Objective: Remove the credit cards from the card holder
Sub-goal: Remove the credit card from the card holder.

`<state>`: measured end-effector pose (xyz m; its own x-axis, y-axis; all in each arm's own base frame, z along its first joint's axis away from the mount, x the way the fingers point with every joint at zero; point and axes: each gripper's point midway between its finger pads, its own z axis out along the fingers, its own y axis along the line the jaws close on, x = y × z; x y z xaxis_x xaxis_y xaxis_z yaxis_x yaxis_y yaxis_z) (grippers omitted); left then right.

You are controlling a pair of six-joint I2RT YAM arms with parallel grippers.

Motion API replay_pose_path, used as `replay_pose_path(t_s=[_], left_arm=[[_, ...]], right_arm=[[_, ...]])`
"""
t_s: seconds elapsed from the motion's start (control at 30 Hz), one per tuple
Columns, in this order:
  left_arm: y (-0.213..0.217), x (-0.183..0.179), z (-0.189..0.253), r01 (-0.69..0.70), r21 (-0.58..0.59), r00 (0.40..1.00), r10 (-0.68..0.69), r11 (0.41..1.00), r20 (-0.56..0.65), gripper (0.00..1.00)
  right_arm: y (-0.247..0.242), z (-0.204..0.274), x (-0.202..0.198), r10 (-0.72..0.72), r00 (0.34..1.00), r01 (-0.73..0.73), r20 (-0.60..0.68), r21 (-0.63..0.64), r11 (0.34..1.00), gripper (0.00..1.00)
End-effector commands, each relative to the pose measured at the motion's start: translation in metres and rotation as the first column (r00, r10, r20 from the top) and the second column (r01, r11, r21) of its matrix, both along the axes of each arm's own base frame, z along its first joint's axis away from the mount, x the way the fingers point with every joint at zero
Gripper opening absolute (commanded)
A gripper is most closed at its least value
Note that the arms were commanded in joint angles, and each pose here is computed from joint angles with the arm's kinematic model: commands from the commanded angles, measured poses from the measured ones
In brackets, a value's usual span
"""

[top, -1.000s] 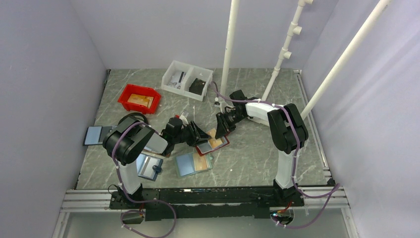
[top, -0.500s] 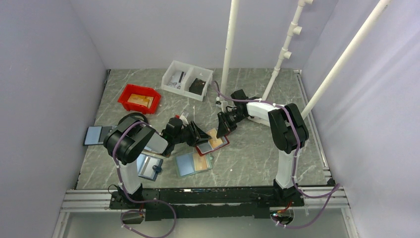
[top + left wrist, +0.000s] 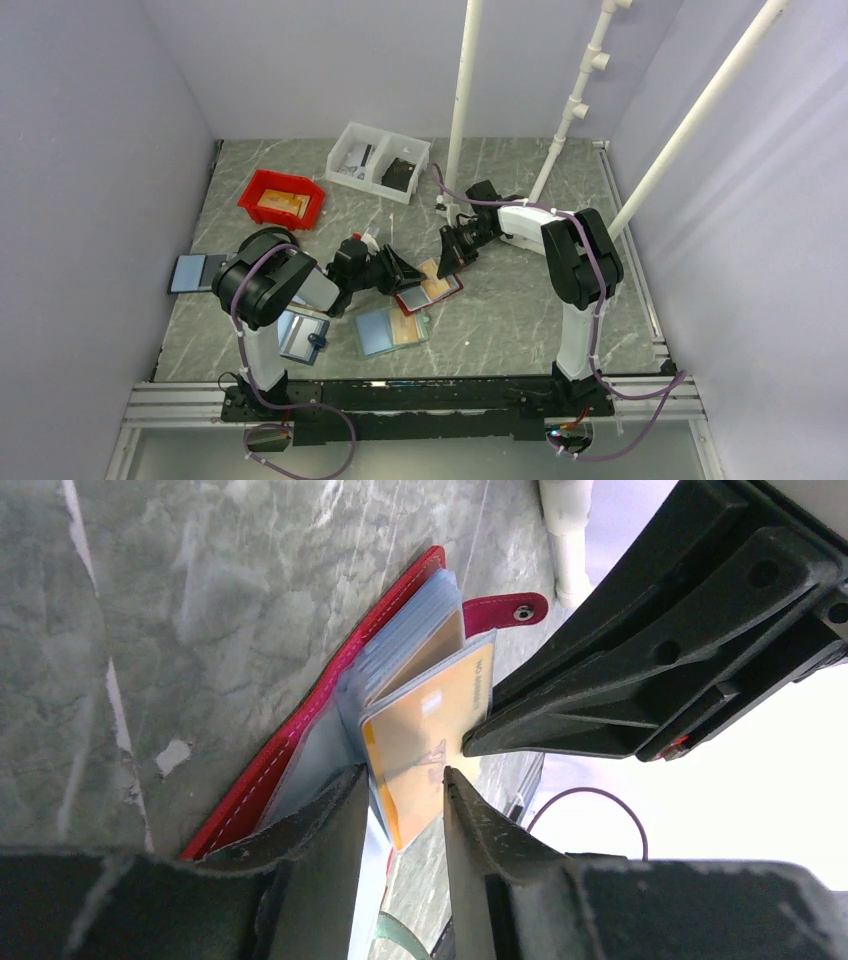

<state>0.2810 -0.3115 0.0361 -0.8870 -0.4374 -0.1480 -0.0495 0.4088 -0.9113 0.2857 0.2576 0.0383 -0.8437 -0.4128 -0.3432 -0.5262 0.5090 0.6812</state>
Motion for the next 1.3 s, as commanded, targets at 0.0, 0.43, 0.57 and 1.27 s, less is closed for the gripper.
replay_pose_path(t_s=[0.0, 0.43, 0.57, 1.27], left_arm=[[0.000, 0.004, 0.009, -0.021, -0.033, 0.999, 0.022, 0.999, 0.039, 0.39], [-0.005, 0.010, 0.027, -0.024, -0.088, 0.995, 0.032, 0.996, 0.093, 0.30], [-0.005, 0.014, 0.034, -0.030, -0.090, 0.992, 0.040, 0.996, 0.117, 0.29], [-0.010, 0.022, 0.057, 0.025, -0.044, 0.975, -0.015, 0.999, 0.222, 0.06]], right_arm=[[0.003, -0.008, 0.003, 0.013, 1.000, -0.013, 0.015, -0.037, 0.999, 0.00], [0.003, -0.029, -0.001, 0.029, 0.999, -0.026, 0.016, -0.144, 0.989, 0.00], [-0.003, -0.031, 0.004, 0.011, 0.999, -0.005, 0.031, -0.174, 0.985, 0.02], [-0.009, -0.008, 0.009, 0.003, 0.997, 0.006, 0.075, -0.130, 0.991, 0.09]])
